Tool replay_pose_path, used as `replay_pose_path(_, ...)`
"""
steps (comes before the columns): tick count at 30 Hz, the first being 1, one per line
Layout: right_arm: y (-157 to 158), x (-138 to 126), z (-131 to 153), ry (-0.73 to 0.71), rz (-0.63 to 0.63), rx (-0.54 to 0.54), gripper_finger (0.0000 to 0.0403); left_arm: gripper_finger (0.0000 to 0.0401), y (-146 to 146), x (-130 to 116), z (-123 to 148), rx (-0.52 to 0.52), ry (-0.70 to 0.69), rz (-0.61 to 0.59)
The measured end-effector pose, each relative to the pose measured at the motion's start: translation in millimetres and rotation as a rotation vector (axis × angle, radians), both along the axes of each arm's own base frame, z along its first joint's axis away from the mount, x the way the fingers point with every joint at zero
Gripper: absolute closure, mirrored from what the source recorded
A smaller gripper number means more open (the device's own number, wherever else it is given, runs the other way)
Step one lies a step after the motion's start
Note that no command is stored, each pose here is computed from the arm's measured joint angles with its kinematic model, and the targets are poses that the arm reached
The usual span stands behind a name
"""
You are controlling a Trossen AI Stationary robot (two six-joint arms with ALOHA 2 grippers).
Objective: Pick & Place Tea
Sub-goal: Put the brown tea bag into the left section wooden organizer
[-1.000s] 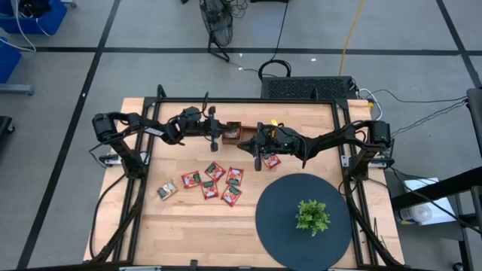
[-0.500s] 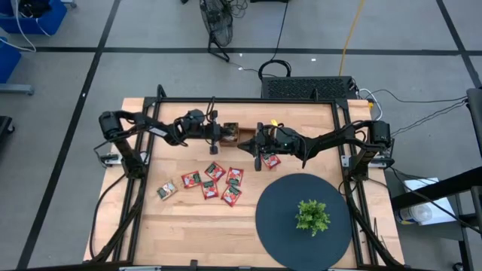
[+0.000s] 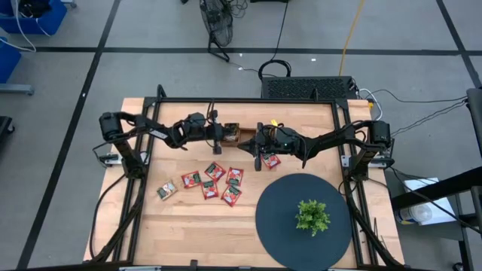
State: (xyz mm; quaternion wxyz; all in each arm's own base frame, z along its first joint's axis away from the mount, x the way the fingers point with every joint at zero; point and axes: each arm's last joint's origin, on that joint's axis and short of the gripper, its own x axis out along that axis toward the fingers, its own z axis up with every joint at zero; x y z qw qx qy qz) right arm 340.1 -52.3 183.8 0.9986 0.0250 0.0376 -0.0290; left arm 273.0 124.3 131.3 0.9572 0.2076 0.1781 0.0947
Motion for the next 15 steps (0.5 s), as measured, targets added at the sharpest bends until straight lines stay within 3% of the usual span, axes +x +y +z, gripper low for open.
replay_pose_path(8, 0.0, 0.0, 0.0, 0.0, 0.0, 0.0, 0.0403, 0.0349, -3.5, 1.9, 0.0, 0.057, 0.024, 0.17)
replay_pose_path(15, 0.0, -0.1, -0.7, 0.007, 0.0, 0.002, 0.0403, 0.0276, -11.4, 7.0, 5.9, 0.036, -0.052, 0.188)
